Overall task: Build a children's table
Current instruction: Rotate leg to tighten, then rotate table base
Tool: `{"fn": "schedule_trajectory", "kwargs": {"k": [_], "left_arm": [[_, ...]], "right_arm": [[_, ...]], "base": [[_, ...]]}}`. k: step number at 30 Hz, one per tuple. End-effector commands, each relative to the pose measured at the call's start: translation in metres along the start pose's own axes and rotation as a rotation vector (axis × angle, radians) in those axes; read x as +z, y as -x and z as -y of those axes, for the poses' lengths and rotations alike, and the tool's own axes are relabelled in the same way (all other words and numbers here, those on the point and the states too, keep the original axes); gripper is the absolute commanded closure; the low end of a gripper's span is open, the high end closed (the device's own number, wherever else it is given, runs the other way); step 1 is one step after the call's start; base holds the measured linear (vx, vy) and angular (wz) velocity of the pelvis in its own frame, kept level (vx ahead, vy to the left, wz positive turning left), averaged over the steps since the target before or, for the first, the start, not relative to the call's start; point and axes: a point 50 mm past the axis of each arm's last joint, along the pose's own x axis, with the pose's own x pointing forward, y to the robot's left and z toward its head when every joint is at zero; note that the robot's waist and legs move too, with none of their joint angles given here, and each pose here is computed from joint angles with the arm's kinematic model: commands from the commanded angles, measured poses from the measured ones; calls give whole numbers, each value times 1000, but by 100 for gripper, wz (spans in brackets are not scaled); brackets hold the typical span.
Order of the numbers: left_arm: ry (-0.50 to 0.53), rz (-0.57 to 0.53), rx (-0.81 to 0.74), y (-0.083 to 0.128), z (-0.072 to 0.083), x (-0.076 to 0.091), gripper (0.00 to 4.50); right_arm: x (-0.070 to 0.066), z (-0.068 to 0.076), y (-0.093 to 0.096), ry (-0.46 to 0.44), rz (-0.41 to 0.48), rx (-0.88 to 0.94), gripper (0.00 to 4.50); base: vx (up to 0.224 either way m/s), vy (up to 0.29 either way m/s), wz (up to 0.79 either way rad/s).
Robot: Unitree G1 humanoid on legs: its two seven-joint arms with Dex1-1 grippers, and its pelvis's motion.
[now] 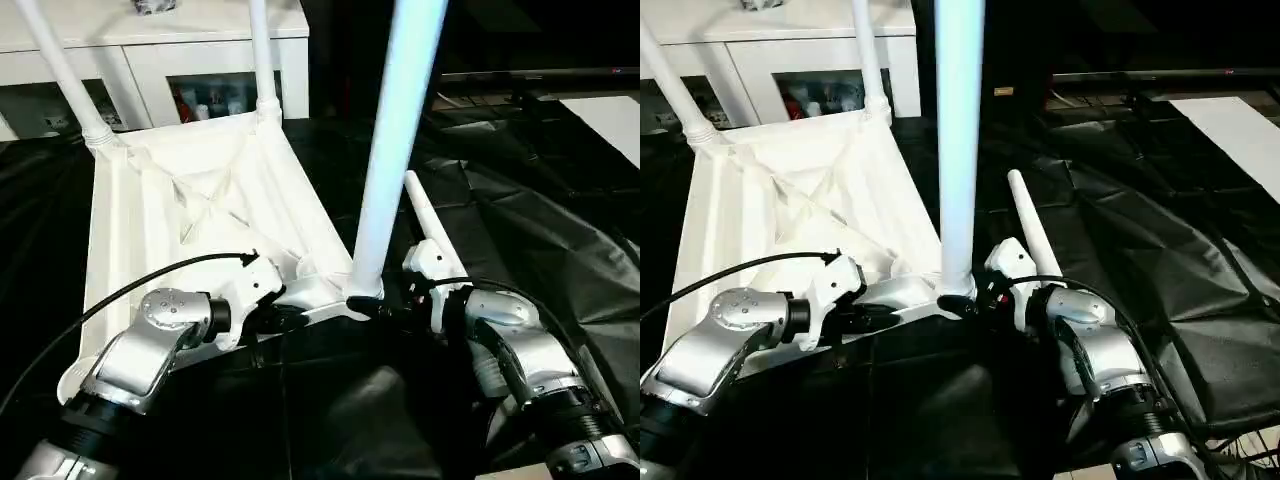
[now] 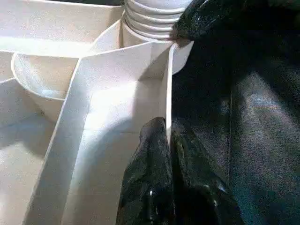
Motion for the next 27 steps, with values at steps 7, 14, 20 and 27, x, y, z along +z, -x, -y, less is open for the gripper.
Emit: {"fn": "schedule_trajectory", "kwargs": {"k": [7, 14, 20, 27], "left_arm": [[25, 21, -85, -7, 15, -2, 450], [37, 19, -49, -8, 17, -3, 450], [89, -19, 91, -12, 11, -4, 450], [162, 7, 230, -29, 5, 8, 450]], "right_arm": [[-1, -4, 2, -17, 33, -38, 128], [2, -10, 21, 10, 64, -48, 71], [-4, -14, 46, 33, 11, -53, 71], [-11, -11, 58, 26, -40, -132, 71]], "base": [[0, 0, 0], [0, 0, 0], [0, 0, 0], [0, 0, 0]]}}
